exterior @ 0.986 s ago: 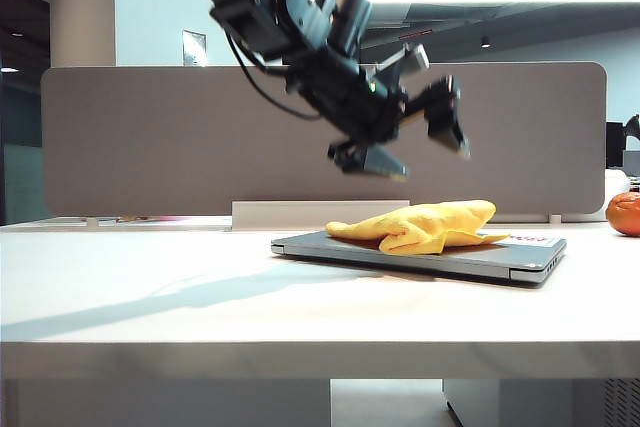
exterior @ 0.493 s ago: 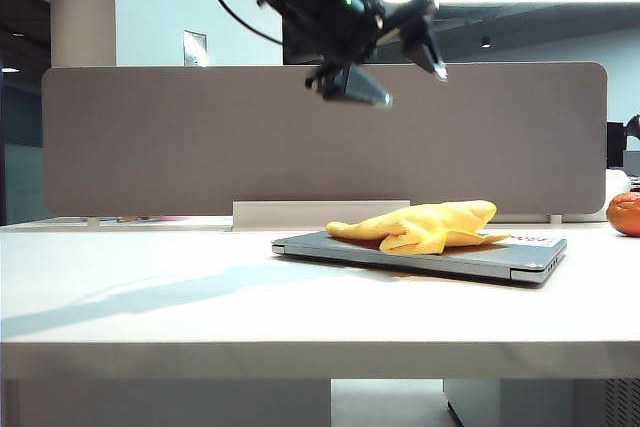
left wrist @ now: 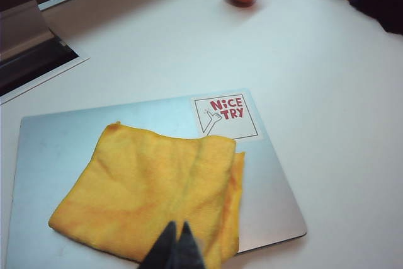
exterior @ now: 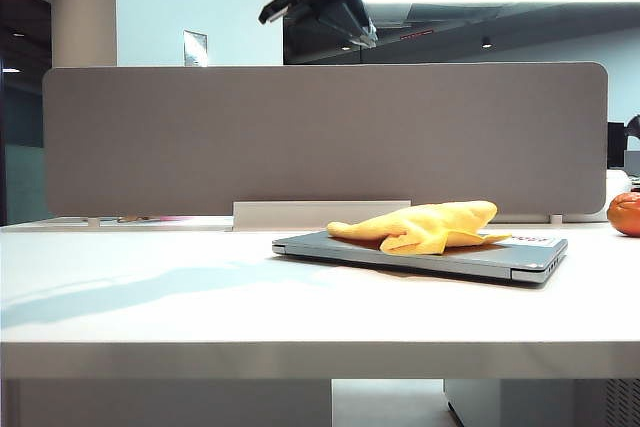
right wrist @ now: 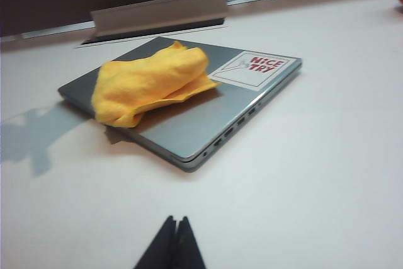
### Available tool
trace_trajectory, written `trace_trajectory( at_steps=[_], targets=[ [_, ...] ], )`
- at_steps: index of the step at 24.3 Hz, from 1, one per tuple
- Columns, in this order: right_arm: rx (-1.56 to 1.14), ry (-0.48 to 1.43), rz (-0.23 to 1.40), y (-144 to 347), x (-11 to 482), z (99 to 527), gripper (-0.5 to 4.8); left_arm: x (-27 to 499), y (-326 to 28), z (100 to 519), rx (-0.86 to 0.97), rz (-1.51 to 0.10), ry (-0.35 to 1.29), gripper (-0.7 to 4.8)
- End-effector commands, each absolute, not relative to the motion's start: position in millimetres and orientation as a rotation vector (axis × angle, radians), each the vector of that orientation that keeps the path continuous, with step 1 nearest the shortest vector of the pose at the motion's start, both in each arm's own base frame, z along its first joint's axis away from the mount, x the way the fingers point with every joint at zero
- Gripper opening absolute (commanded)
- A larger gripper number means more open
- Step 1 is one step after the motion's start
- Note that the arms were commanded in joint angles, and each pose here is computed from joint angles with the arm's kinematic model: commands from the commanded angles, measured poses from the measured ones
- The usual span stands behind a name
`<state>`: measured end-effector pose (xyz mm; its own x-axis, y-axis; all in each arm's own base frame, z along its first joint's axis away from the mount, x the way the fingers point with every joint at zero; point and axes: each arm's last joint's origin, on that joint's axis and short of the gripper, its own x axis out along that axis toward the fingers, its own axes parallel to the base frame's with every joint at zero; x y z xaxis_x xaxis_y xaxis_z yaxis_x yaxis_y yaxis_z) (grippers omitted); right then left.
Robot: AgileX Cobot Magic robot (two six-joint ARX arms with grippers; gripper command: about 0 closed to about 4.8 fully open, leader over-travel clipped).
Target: Pick up the yellow rag and put it over the laptop.
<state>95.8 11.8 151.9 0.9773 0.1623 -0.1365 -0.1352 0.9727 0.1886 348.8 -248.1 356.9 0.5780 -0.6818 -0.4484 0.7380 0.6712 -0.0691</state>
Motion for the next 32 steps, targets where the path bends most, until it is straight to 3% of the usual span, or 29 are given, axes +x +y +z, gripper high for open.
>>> trace_trajectory(
  at_steps=[1, 17, 24, 32],
  targets=[
    [0.172, 0.140, 0.109, 10.6, 96.3, 151.6, 0.03, 339.5, -242.4, 372.4, 0.152, -0.845, 0.429, -0.06],
    [0.156, 0.124, 0.010, -0.2, 96.9, 152.3, 0.00, 307.6, -220.5, 409.2, 0.191, -0.856, 0.390, -0.06],
    [0.121, 0.135, 0.075, 1.3, 96.8, 151.5, -0.01, 295.1, -211.6, 428.3, 0.245, -0.860, 0.293, -0.06],
    [-0.009, 0.129, 0.058, 0.4, 96.8, 151.6, -0.01, 294.5, -212.5, 428.7, 0.246, -0.853, 0.290, -0.06]
  ],
)
